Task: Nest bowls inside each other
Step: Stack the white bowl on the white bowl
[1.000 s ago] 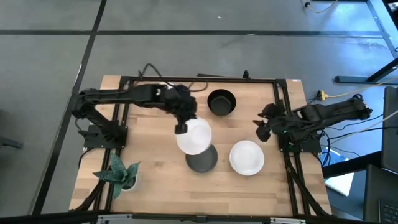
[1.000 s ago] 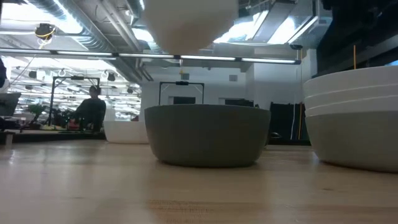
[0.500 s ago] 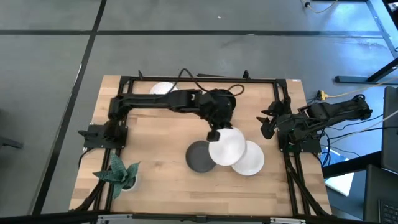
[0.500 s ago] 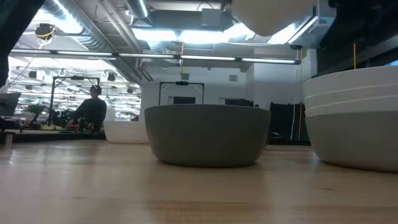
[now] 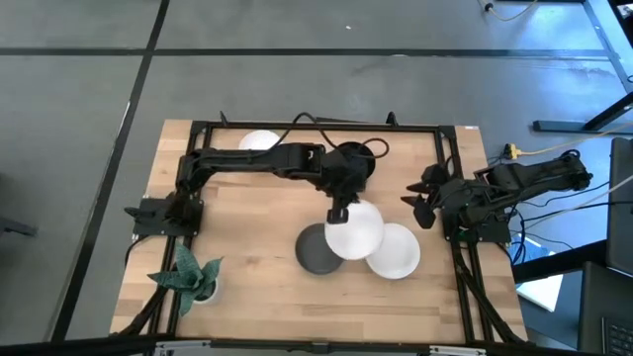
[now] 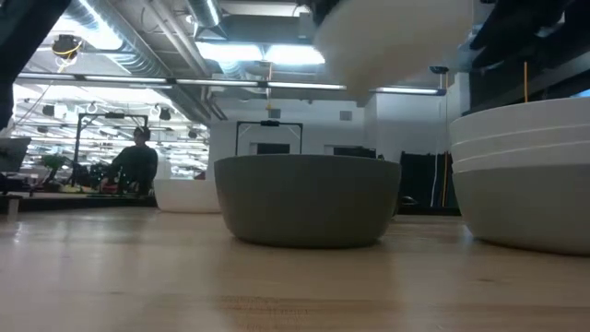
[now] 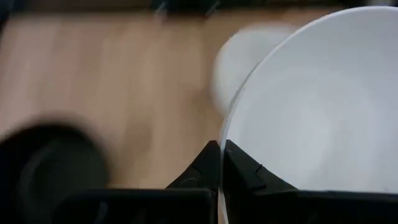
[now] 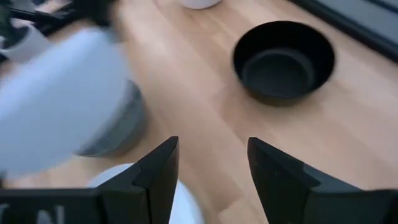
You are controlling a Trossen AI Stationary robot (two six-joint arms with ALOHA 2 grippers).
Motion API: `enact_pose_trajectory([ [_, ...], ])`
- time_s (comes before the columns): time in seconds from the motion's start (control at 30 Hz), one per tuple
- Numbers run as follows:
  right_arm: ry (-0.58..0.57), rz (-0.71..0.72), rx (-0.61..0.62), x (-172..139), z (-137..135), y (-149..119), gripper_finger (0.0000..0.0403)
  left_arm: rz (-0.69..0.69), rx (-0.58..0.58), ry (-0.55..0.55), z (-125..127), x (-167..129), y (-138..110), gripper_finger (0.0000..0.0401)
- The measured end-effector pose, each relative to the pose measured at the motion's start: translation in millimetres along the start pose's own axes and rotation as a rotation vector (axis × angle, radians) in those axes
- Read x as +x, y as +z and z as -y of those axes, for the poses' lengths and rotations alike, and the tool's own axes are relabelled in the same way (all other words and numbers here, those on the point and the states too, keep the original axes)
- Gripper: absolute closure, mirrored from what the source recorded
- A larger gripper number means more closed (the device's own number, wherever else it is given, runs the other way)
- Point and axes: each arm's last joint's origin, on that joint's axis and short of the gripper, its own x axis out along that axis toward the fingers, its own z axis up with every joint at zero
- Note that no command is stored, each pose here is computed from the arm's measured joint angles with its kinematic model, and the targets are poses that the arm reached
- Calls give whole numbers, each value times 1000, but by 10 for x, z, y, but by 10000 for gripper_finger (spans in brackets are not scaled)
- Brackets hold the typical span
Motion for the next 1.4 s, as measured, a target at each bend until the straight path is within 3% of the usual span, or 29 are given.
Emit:
enact_pose_trajectory([
  [0.1,51,-19,9,67,-84,22,210,-47,-49,71,-93,110,-61,401],
  [0.33,137,-59,-43,314,-289,82,210,-64,-115,60,-263,342,-113,401],
  [0.63,119,-58,32,417,-234,176,210,-108,-162,61,-307,392,-169,401],
  [1.23,64,-175,7,896,-280,188,211,-122,-183,86,-317,388,-183,401],
  [1.4,62,-176,14,918,-286,187,258,-130,-185,74,-313,387,-191,401],
])
